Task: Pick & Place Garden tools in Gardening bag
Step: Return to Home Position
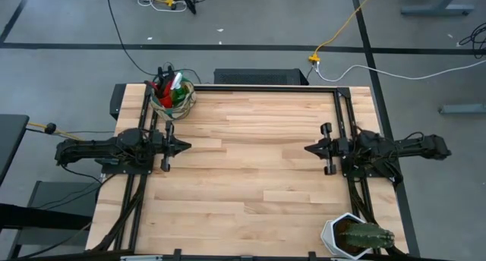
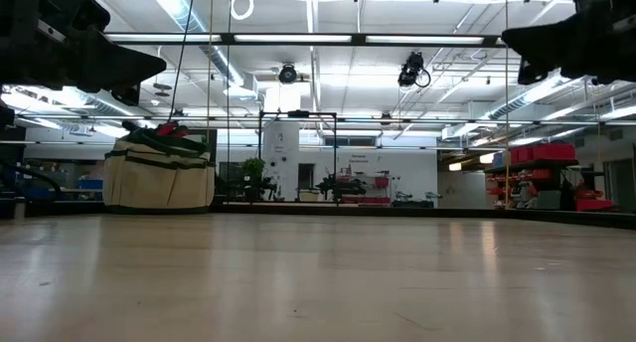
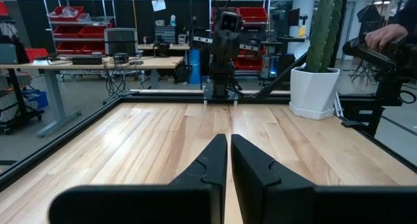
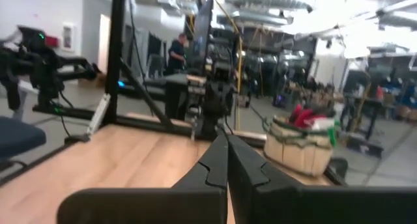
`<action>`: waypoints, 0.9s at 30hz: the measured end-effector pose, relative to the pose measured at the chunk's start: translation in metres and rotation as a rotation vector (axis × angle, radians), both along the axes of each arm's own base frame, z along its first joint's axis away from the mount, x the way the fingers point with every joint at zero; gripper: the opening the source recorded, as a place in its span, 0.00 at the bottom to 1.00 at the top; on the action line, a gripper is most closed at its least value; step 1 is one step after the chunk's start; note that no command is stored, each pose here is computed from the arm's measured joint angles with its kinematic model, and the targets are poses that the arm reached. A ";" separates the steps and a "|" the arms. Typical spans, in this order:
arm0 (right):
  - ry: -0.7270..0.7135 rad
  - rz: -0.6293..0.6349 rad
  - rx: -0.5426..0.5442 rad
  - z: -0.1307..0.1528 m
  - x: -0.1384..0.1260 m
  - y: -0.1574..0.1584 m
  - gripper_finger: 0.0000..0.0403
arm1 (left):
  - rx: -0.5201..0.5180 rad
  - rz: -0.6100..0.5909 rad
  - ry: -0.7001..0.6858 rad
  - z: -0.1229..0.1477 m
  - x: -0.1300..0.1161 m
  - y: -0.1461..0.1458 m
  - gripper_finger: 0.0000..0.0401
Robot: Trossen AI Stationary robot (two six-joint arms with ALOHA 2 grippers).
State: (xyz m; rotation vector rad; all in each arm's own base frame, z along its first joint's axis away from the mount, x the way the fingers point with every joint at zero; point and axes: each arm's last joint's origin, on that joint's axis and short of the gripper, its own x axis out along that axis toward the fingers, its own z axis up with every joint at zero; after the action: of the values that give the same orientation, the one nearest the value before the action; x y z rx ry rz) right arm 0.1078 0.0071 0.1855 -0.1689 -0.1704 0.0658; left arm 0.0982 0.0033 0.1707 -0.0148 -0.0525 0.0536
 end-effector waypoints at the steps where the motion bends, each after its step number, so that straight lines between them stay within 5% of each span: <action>1: 0.015 -0.012 0.007 -0.001 0.000 0.000 0.01 | 0.000 0.000 0.000 0.000 0.000 0.000 0.06; 27: 0.163 -0.026 0.052 -0.017 -0.008 -0.001 0.01 | 0.000 0.001 0.000 0.000 0.000 0.000 0.06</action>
State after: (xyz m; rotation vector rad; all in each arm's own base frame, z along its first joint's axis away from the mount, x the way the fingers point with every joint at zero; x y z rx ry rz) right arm 0.0995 0.0056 0.1685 -0.1129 -0.0068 0.0490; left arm 0.0983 0.0033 0.1707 -0.0148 -0.0523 0.0542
